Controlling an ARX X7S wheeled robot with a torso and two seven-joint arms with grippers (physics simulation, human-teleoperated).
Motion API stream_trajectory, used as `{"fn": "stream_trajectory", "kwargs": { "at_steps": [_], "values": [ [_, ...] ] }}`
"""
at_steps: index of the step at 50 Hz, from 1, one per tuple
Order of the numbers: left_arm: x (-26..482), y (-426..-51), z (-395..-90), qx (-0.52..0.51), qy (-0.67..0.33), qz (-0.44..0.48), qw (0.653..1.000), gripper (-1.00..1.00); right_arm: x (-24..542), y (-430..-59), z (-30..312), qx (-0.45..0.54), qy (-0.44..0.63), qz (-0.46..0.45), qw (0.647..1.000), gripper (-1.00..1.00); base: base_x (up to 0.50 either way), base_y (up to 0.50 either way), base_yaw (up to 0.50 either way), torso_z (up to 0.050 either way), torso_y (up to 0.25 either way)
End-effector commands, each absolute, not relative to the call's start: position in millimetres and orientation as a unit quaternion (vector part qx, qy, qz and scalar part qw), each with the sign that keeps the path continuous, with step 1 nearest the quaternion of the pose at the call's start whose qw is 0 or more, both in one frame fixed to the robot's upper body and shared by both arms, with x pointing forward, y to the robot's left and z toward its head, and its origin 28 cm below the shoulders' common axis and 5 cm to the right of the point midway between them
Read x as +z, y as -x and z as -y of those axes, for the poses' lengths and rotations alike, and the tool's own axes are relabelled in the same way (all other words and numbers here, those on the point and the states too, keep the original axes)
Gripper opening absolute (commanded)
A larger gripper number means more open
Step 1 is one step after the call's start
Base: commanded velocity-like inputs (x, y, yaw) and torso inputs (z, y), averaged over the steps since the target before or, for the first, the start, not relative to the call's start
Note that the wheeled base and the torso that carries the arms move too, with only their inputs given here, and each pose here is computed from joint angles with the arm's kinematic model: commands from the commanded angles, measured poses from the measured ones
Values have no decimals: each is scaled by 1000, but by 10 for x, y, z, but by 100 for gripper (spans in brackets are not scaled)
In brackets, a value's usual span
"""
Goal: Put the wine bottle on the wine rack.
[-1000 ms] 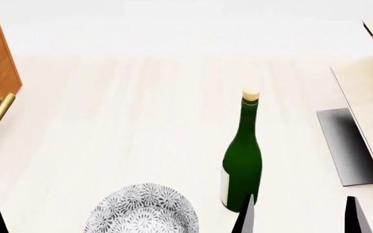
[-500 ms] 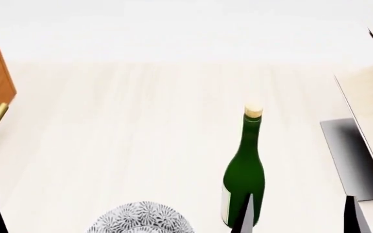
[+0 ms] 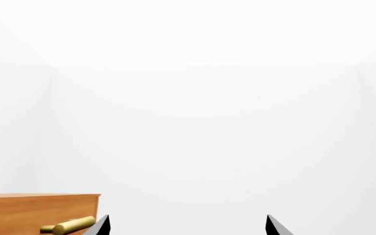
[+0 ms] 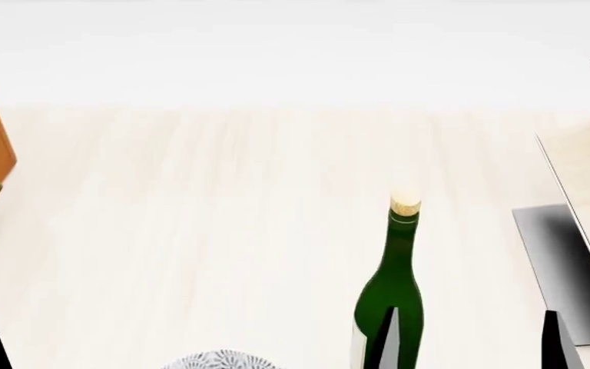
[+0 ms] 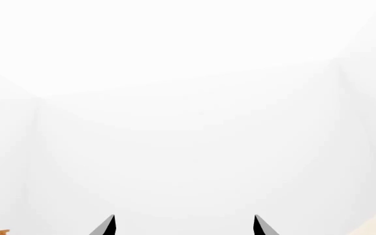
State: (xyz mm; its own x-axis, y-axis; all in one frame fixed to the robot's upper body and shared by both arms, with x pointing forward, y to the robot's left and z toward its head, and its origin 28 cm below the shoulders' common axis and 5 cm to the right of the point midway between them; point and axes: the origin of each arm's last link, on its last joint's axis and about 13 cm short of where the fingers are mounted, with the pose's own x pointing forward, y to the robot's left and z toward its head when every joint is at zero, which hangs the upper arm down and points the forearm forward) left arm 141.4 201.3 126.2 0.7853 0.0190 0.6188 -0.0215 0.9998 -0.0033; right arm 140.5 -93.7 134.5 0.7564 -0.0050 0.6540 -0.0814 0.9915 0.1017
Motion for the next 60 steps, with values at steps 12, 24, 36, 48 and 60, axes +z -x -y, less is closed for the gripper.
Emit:
{"fn": "stream_trajectory", "kwargs": {
  "at_steps": [12, 24, 36, 48, 60],
  "values": [
    [1247, -1426, -2004, 9, -2, 325, 946, 100, 1302, -1427, 916, 25, -49, 337, 940, 100, 86, 0, 0, 0, 0],
    [1241, -1427, -2001, 8, -2, 324, 946, 100, 1315, -1401, 916, 33, -58, 342, 937, 100, 0, 0, 0, 0, 0],
    [1235, -1429, -1999, 8, -2, 324, 946, 100, 1321, -1399, 917, 32, -59, 343, 937, 100, 0, -86, 0, 0, 0],
    [1240, -1425, -1996, 7, -2, 324, 946, 100, 1320, -1397, 916, 33, -59, 342, 937, 100, 0, -101, 0, 0, 0],
    [1243, -1418, -1991, 6, -2, 324, 946, 100, 1322, -1393, 918, 35, -61, 341, 937, 100, 0, -102, 0, 0, 0]
  ]
}}
